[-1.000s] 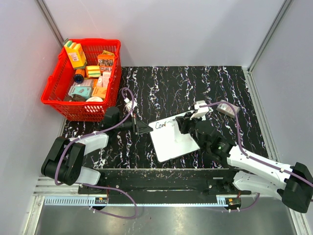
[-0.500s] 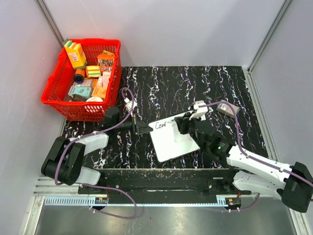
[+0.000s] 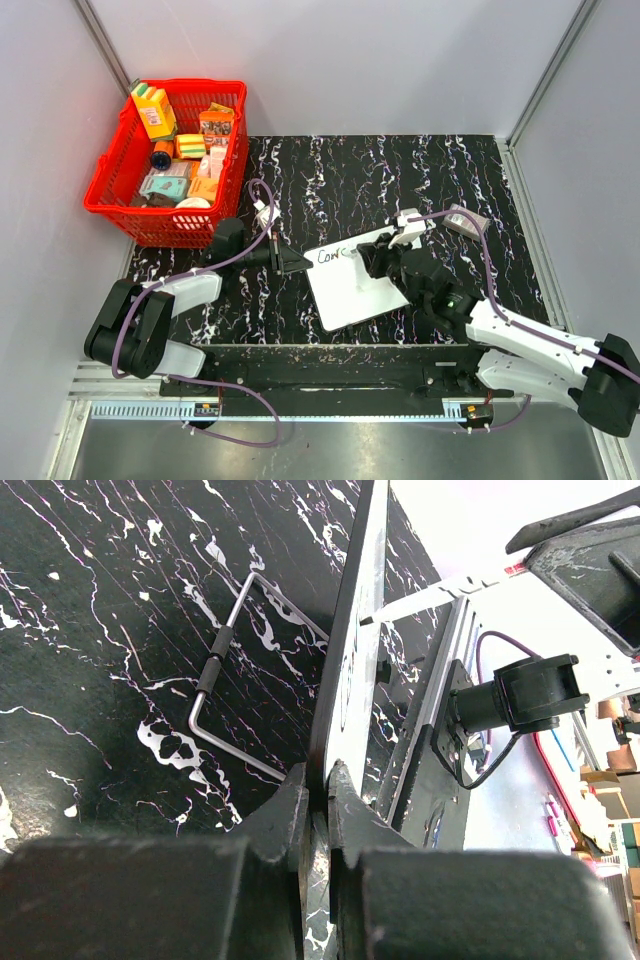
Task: Write a sentence on the whiteboard
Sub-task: Write on the whiteboard at the whiteboard stand.
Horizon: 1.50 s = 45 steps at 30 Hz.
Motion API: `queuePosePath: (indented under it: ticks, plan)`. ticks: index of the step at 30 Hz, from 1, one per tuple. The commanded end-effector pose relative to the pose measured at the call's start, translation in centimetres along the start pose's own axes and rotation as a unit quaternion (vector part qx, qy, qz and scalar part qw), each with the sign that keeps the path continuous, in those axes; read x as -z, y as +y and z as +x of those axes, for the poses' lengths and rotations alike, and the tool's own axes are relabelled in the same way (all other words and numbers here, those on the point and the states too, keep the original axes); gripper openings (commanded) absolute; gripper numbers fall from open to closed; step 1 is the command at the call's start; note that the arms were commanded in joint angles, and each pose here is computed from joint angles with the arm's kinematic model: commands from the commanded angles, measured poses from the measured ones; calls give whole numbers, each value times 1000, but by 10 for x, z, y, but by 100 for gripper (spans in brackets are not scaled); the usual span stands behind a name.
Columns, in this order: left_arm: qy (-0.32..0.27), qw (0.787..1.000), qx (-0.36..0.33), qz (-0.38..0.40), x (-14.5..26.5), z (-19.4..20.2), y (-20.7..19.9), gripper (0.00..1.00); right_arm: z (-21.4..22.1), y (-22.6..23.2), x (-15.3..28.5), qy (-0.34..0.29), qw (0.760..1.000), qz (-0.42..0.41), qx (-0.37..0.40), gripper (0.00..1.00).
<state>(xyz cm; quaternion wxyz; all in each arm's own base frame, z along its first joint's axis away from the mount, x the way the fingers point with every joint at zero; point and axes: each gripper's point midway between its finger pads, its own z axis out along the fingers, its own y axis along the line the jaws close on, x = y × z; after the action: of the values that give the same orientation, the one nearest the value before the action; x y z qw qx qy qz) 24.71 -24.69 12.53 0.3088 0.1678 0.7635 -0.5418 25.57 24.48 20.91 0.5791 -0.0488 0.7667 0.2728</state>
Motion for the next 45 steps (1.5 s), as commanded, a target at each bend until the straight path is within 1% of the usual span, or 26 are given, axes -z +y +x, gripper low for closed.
queuePosePath:
  ticks: [1,14,31,38,45]
  plan:
    - [-2,997,-59,-40,-2,2,23,0,1,-5,4,0,1000,4,-3,0]
    - [-3,997,-60,-41,-2,1,24,0,-19,-9,-1,-34,999,29,-9,0]
    - [-1,998,-59,-38,-2,2,23,0,-35,-10,-5,-57,997,39,-17,0]
    - [-2,997,-59,-38,-2,1,23,0,-35,-11,-6,-57,997,38,-18,0]
    - [-2,998,-59,-38,-2,2,23,0,-26,-9,-6,-41,999,30,-14,0]
